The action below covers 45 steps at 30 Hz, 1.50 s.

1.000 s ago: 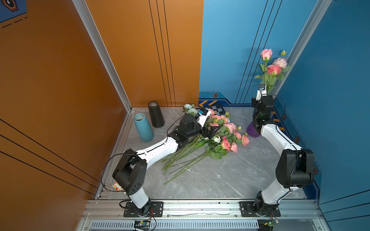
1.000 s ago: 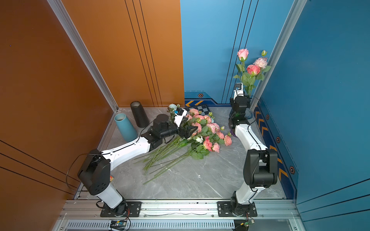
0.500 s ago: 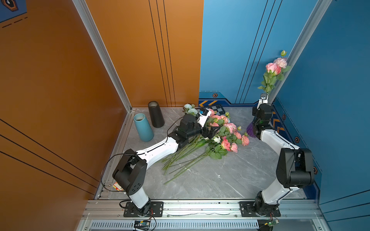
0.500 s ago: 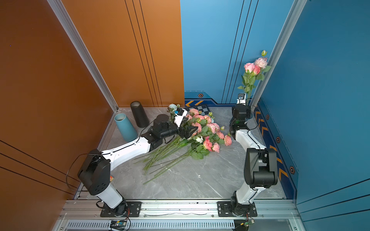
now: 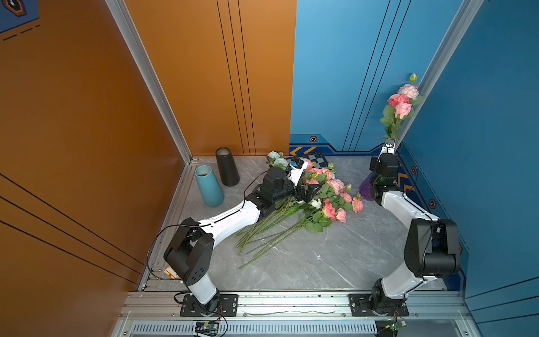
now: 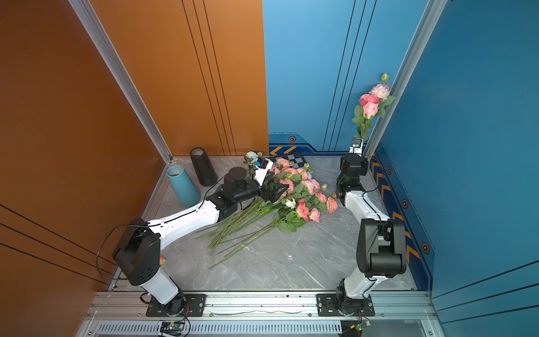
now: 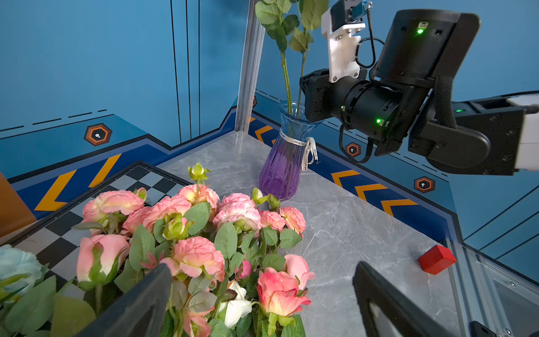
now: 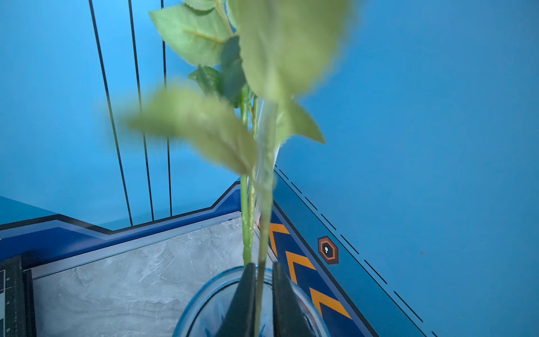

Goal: Place the pink flowers into the vase
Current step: Place the flower in the vase, then pick up the flower at the center of the board.

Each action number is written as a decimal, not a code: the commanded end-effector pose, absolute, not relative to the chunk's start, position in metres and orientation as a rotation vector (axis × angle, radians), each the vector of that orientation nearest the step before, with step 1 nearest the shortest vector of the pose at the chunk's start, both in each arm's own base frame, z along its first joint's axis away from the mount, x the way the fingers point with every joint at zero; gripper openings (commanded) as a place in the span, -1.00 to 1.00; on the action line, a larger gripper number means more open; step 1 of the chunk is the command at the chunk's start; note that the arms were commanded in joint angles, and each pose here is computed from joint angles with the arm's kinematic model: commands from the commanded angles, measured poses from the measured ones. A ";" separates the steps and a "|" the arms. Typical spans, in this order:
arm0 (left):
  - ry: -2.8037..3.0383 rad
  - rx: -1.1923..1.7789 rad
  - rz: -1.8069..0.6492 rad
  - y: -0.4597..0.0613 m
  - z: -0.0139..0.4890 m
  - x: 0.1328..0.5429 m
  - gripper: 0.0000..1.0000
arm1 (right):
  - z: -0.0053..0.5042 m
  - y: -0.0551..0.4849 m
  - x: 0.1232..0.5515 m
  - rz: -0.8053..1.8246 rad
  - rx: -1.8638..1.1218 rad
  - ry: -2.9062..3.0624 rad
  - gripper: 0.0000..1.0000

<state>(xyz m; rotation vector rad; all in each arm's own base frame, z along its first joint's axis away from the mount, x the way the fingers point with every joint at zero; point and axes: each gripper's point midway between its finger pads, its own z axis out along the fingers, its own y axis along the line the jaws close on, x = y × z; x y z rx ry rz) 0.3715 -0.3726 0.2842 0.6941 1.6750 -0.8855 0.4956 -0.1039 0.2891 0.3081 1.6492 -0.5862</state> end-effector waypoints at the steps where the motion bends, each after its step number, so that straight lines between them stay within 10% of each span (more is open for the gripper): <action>1: 1.660 0.667 -0.886 -0.367 0.294 0.364 0.97 | 0.299 -0.109 0.482 -0.601 0.337 1.643 -0.60; 11: 1.715 0.665 -0.814 -0.350 0.293 0.360 0.97 | 0.326 -0.111 0.457 -0.591 0.358 1.608 -0.03; 20: 1.875 0.698 -0.655 -0.317 0.277 0.360 0.97 | 0.350 -0.104 0.420 -0.533 0.412 1.599 0.98; 38: 2.316 0.749 -0.466 -0.276 0.165 0.328 0.99 | 0.273 0.065 0.413 0.020 0.117 1.980 1.00; 45: 2.406 0.753 -0.373 -0.272 0.125 0.332 0.71 | 0.228 0.125 0.396 0.218 0.028 2.112 1.00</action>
